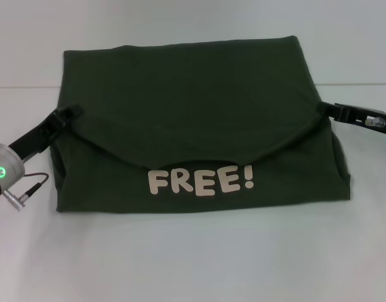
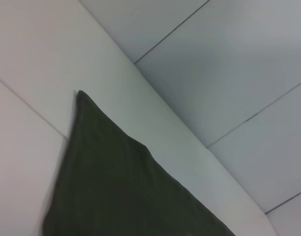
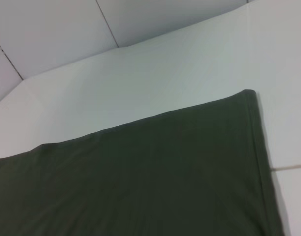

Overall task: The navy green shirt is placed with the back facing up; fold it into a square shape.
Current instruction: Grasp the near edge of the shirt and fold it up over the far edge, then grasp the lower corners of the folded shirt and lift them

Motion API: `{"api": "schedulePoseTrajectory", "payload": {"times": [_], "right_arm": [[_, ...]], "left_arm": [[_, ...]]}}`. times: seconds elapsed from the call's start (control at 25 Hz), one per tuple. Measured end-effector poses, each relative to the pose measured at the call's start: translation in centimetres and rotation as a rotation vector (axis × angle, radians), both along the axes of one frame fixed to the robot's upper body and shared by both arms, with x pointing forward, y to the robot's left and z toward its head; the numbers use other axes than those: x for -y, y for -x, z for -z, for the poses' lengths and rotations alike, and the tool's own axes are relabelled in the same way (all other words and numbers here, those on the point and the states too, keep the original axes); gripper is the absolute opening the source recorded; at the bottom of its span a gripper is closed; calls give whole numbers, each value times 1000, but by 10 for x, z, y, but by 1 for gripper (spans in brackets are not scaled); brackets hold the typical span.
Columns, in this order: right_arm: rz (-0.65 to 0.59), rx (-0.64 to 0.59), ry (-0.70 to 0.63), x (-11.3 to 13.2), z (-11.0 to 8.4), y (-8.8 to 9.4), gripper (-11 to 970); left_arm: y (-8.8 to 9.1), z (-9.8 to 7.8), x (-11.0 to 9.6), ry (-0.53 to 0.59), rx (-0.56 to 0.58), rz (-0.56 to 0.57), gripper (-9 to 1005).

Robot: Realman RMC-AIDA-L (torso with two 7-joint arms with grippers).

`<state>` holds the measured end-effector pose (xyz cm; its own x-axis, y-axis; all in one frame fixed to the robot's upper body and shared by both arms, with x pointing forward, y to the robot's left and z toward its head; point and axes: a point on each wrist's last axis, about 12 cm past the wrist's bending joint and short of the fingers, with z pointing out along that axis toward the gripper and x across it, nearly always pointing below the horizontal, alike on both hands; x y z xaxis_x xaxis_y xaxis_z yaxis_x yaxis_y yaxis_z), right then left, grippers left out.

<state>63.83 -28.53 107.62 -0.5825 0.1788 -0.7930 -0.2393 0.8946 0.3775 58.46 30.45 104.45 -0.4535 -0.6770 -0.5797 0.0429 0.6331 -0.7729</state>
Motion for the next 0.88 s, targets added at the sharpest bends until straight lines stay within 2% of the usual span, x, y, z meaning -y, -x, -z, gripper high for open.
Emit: {"api": "schedulePoseTrajectory", "payload": {"times": [0.16, 0.28, 0.44, 0.6, 0.76, 0.88], "right_arm": [[-38, -4, -35, 5, 0, 8, 473], [-64, -9, -80, 11, 1, 17, 568], [-89, -14, -129, 19, 2, 27, 688], [-160, -25, -156, 23, 0, 38, 808], [-253, -37, -163, 29, -2, 50, 929], [-338, -36, -136, 30, -2, 60, 924]], "left_arm": [[8, -2, -7, 23, 0, 57, 197], [20, -6, -24, 62, -14, 88, 333], [31, -7, -38, 50, -21, 85, 502], [44, -15, -50, 11, -103, 198, 658], [52, -26, -63, -67, -203, 310, 671], [50, -33, -65, -106, -237, 373, 673]]}}
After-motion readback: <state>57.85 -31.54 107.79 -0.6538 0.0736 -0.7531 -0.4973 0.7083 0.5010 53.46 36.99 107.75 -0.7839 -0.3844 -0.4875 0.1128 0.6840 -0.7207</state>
